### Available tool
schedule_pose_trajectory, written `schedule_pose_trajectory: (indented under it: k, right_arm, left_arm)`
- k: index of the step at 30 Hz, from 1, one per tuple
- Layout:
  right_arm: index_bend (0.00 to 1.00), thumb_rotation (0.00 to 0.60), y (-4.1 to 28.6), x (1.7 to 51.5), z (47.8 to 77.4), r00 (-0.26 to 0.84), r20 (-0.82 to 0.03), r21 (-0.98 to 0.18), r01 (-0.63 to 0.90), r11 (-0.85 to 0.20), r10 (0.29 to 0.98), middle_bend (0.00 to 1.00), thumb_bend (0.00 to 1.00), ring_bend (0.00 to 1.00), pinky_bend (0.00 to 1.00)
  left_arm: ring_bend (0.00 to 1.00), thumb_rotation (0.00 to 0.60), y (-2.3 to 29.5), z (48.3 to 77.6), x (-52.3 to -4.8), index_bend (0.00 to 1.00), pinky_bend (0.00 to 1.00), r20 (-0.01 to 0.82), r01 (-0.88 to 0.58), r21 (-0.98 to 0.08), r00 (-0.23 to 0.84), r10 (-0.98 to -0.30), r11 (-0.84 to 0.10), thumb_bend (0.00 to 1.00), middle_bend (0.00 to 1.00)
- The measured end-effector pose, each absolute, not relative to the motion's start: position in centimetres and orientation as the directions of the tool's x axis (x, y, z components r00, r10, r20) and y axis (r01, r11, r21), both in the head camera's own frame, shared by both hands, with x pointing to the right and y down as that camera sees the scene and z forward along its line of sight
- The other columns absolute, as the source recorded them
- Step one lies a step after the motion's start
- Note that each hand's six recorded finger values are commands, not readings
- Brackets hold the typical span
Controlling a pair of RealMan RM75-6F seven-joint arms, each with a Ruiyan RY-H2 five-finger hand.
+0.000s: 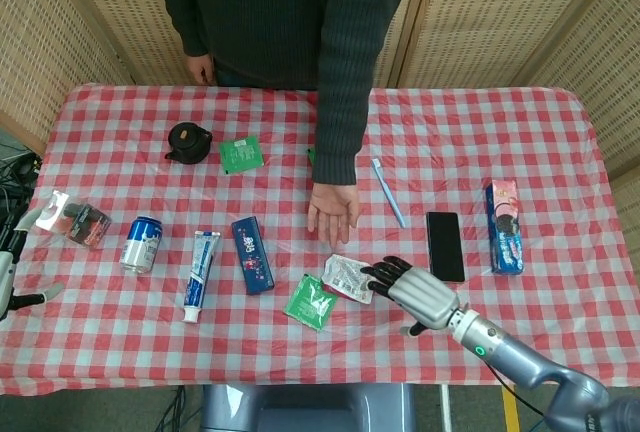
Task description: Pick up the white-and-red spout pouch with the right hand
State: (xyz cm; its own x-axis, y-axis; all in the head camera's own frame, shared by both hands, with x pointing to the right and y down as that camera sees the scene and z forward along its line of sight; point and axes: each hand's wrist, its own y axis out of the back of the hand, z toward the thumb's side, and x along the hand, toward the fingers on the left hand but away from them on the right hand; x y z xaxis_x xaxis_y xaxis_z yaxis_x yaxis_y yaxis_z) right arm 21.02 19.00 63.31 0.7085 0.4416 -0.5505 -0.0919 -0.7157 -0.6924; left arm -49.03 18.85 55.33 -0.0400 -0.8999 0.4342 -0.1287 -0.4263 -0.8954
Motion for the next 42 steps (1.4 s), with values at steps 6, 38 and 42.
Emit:
schedule_pose_trajectory:
  k: [6,38,42]
  right_arm:
    - [0.23,0.6,17.7,17.8,65.9,0.705,-0.562,-0.673,-0.086,-0.734,0.432,0.18,0.23,0.16,0.16]
    - [0.69,0.6,15.2,10.8,69.2,0.686,-0.524,-0.752,-0.095,-0.652,0.505,0.7,0.47,0.65,0.67]
    - [0.7,0.6,15.2,10.5,67.2,0.714,-0.483,-0.77,-0.071,-0.634,0.507,0.7,0.48,0.65,0.67]
  left_arm:
    - [0.0,0.6,18.5,55.9,-49.5,0.0,0.0,0.448,-0.127,-0.89,-0.06,-0.892,-0.438,0.0,0.0]
    - [0.0,0.6,18.2,56.4,-50.0,0.0,0.0,0.459,-0.128,-0.885,-0.079,-0.885,-0.448,0.0,0.0]
    - [0.0,0.6,18.3,56.2,-49.8,0.0,0.0,0.455,-0.129,-0.886,-0.07,-0.888,-0.444,0.0,0.0]
